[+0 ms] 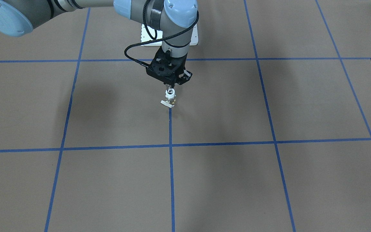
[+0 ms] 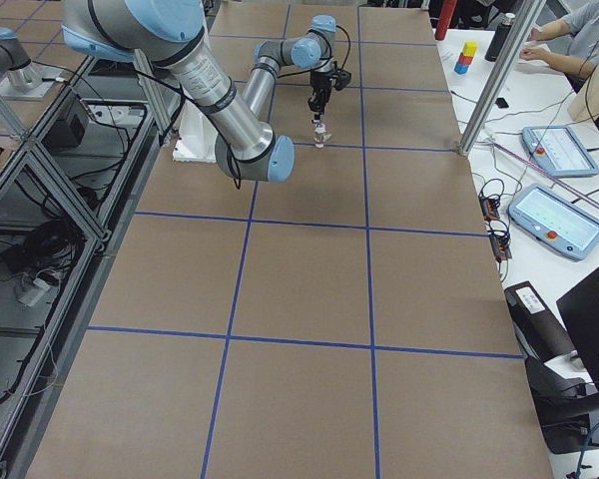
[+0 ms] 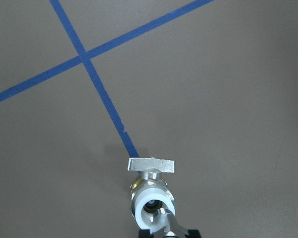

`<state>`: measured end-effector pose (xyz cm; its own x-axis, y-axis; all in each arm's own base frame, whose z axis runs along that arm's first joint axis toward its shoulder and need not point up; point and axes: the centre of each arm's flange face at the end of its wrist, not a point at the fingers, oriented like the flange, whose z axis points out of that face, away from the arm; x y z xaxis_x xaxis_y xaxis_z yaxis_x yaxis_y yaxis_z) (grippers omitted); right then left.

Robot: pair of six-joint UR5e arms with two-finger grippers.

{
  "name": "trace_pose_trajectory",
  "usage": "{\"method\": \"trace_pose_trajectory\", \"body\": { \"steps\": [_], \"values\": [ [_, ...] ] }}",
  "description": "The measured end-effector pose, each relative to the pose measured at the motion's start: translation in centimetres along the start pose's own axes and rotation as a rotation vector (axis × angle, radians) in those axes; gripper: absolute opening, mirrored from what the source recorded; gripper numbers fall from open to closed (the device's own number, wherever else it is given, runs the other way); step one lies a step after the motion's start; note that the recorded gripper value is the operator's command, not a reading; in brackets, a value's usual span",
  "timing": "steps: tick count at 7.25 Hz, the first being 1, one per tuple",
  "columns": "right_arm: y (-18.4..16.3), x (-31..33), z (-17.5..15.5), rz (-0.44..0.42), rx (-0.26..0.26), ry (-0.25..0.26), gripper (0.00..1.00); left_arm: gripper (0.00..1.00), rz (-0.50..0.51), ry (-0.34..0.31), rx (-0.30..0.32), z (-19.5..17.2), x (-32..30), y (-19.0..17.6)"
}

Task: Assemble PPR valve and pipe with both arms
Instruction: 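Press the silver fitting down onto the valve with the right gripper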

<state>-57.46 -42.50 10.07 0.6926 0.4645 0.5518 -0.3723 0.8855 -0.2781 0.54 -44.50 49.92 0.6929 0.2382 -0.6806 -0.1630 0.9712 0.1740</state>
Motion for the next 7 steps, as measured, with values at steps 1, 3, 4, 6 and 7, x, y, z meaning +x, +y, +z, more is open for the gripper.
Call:
{"method": "trace_pose_trajectory", "body": {
  "steps": [1,3,4,6,7],
  "values": [
    [0.03,-0.04,-0.07,-0.001,0.000,-0.001,0.00,1.00,0.000,0.000,0.000,0.01,-0.01,0.00],
    [-0.01,-0.15,-0.39,-0.004,0.002,-0.007,0.00,1.00,-0.001,0.000,0.000,-0.01,-0.02,0.00],
    [-0.13,-0.17,-0.48,-0.009,0.004,-0.009,0.00,1.00,0.000,0.000,0.000,0.00,-0.02,0.00],
    [-0.30,-0.10,-0.30,-0.013,0.008,-0.007,0.00,1.00,-0.001,0.000,0.000,0.00,-0.02,0.00],
    [-0.37,-0.10,-0.11,-0.014,0.009,-0.010,0.00,1.00,-0.001,0.000,0.000,0.00,-0.03,0.01]
  ]
}}
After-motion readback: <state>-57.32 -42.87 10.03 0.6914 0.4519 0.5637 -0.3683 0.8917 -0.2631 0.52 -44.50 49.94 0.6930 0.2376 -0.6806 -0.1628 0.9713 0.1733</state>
